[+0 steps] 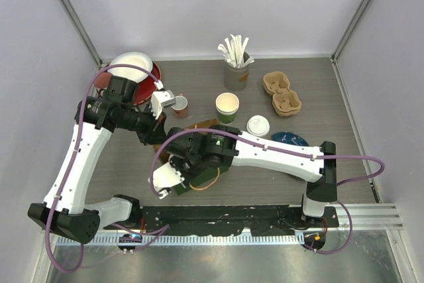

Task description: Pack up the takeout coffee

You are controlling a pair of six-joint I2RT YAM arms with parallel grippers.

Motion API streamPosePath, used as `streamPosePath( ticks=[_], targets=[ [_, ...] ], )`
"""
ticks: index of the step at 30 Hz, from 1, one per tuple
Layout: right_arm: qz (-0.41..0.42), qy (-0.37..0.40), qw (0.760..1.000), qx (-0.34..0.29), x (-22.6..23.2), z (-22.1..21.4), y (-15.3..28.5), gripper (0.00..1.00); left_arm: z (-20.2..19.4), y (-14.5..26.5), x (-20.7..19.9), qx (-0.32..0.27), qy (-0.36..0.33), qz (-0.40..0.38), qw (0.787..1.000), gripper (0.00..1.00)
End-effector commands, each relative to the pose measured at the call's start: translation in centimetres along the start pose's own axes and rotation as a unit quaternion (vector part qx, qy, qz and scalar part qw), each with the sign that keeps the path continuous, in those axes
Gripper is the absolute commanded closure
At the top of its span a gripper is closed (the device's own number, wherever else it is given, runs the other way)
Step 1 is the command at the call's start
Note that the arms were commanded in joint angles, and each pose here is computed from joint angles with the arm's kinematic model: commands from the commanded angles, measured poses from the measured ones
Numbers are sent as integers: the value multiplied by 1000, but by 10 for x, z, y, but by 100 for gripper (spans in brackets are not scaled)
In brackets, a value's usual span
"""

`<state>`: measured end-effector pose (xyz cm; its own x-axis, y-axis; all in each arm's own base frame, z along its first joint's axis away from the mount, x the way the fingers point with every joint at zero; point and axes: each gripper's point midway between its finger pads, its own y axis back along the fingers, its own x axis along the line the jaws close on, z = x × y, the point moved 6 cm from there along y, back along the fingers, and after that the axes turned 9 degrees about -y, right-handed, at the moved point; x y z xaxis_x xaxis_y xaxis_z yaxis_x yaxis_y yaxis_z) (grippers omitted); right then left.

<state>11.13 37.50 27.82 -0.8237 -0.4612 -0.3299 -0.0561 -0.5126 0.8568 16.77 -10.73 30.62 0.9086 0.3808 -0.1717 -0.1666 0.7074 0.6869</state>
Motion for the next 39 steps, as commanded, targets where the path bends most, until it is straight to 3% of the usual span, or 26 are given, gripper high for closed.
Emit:
streamPosePath(
  ticks=[1, 39],
  targets=[
    [-29, 14, 997, -70, -6, 17, 20, 99, -14, 3, -15, 33, 42, -29, 998, 100],
    [53, -20, 994, -91, -1, -11, -49, 99, -9, -1, -8, 23, 41, -26, 999, 100]
  ],
)
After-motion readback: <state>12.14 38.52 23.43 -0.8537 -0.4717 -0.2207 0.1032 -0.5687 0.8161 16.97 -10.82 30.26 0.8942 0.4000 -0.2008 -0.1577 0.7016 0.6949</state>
